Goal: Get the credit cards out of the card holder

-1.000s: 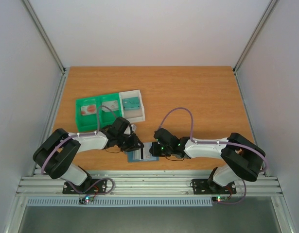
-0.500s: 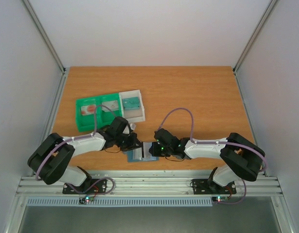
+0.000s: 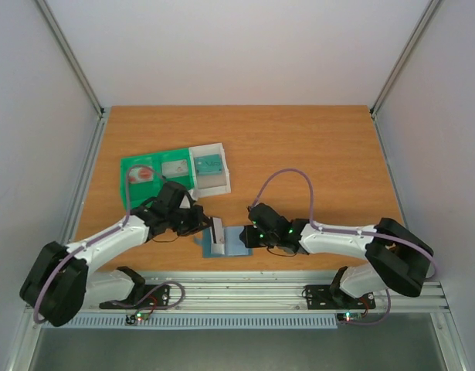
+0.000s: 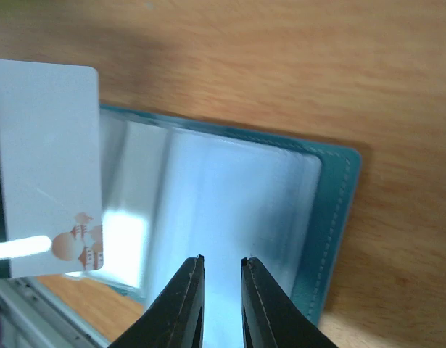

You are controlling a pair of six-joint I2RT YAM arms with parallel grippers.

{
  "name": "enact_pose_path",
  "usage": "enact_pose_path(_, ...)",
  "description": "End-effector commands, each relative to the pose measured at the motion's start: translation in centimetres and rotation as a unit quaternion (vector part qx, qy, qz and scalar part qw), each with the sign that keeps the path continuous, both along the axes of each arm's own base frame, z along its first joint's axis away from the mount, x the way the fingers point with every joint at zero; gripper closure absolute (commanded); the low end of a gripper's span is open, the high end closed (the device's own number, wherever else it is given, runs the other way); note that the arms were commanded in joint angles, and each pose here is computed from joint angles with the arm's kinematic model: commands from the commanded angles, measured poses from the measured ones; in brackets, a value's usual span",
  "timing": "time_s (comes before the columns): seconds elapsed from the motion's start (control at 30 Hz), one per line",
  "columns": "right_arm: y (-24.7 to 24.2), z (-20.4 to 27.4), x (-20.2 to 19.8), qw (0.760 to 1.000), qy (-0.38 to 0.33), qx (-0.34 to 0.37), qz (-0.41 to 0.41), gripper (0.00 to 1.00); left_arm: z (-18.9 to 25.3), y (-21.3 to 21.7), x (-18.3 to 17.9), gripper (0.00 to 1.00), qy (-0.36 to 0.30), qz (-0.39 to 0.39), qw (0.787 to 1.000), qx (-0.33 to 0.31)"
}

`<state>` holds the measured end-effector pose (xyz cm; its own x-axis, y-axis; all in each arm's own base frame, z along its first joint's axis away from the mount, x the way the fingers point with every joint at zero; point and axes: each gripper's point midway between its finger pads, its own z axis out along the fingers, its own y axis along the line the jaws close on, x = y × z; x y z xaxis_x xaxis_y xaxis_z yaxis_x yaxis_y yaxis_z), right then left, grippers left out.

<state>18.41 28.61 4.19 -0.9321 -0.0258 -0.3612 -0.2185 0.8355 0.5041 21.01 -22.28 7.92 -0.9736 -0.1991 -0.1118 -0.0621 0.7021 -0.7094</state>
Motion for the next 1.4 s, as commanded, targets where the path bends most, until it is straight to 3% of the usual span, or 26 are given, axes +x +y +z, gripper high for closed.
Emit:
enact_pose_path(0.0, 1.1, 4.6, 1.8, 0.993, -0.106, 0.017, 0.049, 0.83, 2.7, 1.1, 0.7, 0.99, -0.037, 0.007, 0.999, 0.006)
enact_pose_path(0.1, 1.7, 7.1, 2.0, 0.976, -0.189, 0.025, 0.102, 0.83, 4.6, 1.0, 0.8, 1.0, -0.052, 0.01, 0.998, -0.017)
enact_pose_path(0.17, 1.8, 9.0, 2.3, 0.951, -0.277, 0.016, 0.137, 0.83, 5.8, 0.7, 0.7, 1.0, -0.059, 0.009, 0.998, -0.036)
enact_pose_path(0.3, 2.0, 12.1, 1.4, 0.881, -0.432, -0.006, 0.192, 0.84, 7.6, 0.3, 0.5, 0.99, -0.065, 0.006, 0.996, -0.062)
enact_pose_path(0.4, 2.3, 13.4, 0.7, 0.836, -0.5, -0.016, 0.226, 0.84, 8.8, 0.3, 0.4, 0.99, -0.058, 0.019, 0.995, -0.077)
enact_pose_path(0.7, 4.5, 15.3, -1.1, 0.749, -0.596, 0.001, 0.288, 0.78, 13.1, 1.3, 0.3, 1.0, -0.076, 0.065, 0.99, -0.101)
enact_pose_path(1.0, 6.2, 15.9, -1.4, 0.651, -0.691, -0.097, 0.298, 0.73, 14.3, 1.2, -0.5, 1.0, -0.065, 0.067, 0.987, -0.127)
enact_pose_path(1.2, 7.2, 15.6, -1.6, 0.622, -0.716, -0.129, 0.291, 0.62, 14.0, 1.4, -0.7, 1.0, -0.063, 0.069, 0.988, -0.121)
enact_pose_path(1.37, 7.5, 15.1, -2.5, 0.607, -0.726, -0.133, 0.294, 0.61, 13.9, 1.6, -0.7, 1.0, -0.065, 0.073, 0.988, -0.117)
